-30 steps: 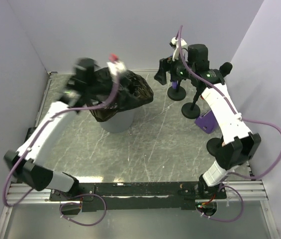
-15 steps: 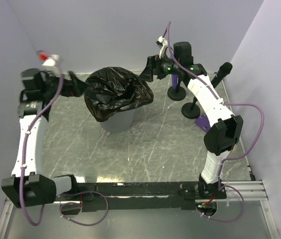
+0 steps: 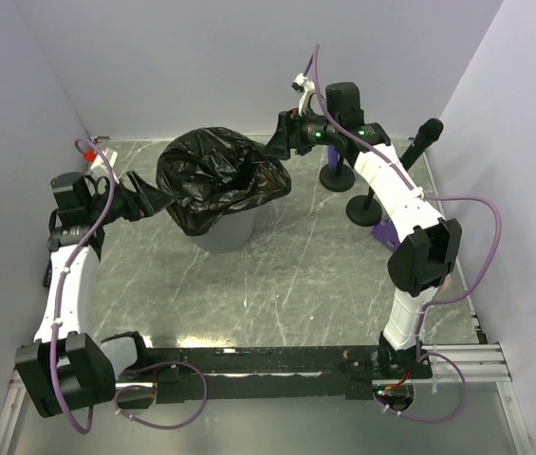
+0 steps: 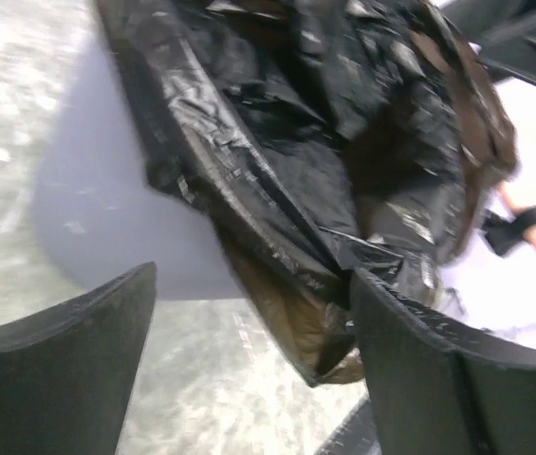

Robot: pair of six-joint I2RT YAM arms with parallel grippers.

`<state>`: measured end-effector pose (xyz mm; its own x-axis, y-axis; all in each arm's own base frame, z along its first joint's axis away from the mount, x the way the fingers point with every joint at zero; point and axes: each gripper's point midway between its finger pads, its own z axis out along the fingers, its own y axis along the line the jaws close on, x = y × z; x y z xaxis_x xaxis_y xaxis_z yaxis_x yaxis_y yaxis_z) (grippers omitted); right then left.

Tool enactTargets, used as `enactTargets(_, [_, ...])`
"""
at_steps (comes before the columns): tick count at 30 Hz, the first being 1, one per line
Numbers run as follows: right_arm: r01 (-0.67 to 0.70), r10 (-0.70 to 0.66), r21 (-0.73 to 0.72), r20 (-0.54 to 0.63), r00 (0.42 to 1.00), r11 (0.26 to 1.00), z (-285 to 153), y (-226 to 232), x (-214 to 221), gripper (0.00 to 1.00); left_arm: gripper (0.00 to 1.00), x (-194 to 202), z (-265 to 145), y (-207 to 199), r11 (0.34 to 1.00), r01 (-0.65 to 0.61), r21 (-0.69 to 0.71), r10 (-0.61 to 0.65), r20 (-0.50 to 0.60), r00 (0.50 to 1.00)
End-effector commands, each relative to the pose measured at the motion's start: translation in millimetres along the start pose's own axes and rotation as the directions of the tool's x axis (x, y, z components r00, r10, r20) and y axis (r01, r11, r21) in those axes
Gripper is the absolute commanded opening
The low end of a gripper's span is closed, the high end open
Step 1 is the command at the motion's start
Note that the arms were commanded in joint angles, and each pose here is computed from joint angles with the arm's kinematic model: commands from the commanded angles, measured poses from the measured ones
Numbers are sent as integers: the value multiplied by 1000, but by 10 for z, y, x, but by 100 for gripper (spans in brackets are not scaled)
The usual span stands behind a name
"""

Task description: Put the trash bags into the trash bin

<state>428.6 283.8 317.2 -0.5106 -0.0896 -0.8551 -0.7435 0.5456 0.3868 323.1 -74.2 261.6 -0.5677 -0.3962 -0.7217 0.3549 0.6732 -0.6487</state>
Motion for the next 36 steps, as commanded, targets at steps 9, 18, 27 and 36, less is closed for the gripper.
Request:
enactTargets(9, [-36,35,-121,-5,999,992,240,59,7,24,59,95,8,-278,977,25,210,-22,-15,1000])
enactTargets(18, [-15,16,-81,18,1000,997,291,-52,-53,0,60,212,-177,-411,974,-5,228,14,-37,999])
enactTargets(27, [-87,88,-119,4,996,989,514,-126,8,0,13,193,-101,-292,970,-8,244,4,15,1000])
enactTargets(36, [-107,104,-46,-76,992,993,718,-393,387,0,1,143,145,298,998,17,55,-19,40,999])
